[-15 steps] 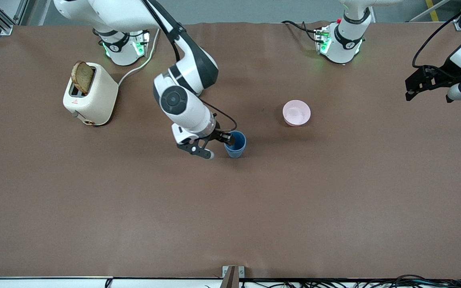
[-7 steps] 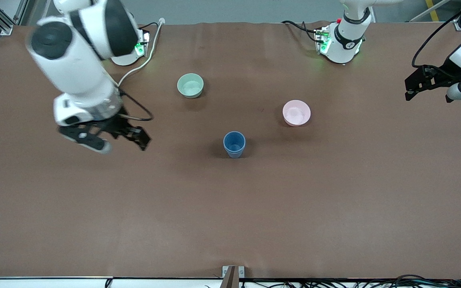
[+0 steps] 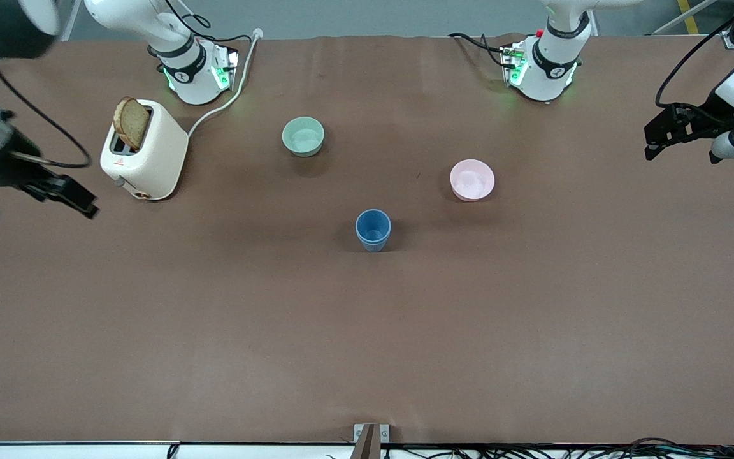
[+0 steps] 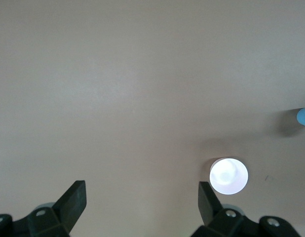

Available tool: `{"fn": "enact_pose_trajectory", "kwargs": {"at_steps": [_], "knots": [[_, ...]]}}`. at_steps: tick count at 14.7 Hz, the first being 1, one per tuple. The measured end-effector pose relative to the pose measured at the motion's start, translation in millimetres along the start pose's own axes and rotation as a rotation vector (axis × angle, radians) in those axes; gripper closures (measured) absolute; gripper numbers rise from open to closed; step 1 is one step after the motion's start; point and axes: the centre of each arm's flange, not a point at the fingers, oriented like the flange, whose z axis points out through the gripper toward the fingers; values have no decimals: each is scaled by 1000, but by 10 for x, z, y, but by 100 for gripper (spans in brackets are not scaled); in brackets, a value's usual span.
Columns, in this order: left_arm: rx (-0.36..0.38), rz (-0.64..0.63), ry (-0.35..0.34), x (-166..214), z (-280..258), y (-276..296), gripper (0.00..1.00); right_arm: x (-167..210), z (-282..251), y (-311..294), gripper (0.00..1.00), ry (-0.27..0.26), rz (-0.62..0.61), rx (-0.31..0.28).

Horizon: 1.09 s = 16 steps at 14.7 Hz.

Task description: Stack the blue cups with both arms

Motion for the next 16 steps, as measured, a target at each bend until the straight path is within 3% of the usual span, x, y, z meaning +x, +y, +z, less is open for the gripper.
{"fn": "enact_pose_trajectory", "kwargs": {"at_steps": [4, 8, 16], "knots": [[-17, -20, 0, -1, -4, 19, 0, -39, -259, 581, 0, -45, -53, 3], [-26, -46, -14, -18, 2, 18, 0, -365, -604, 894, 0, -96, -70, 16], [-25, -55, -15, -33, -55, -11, 0, -159, -477, 1069, 0, -76, -179, 12]]}}
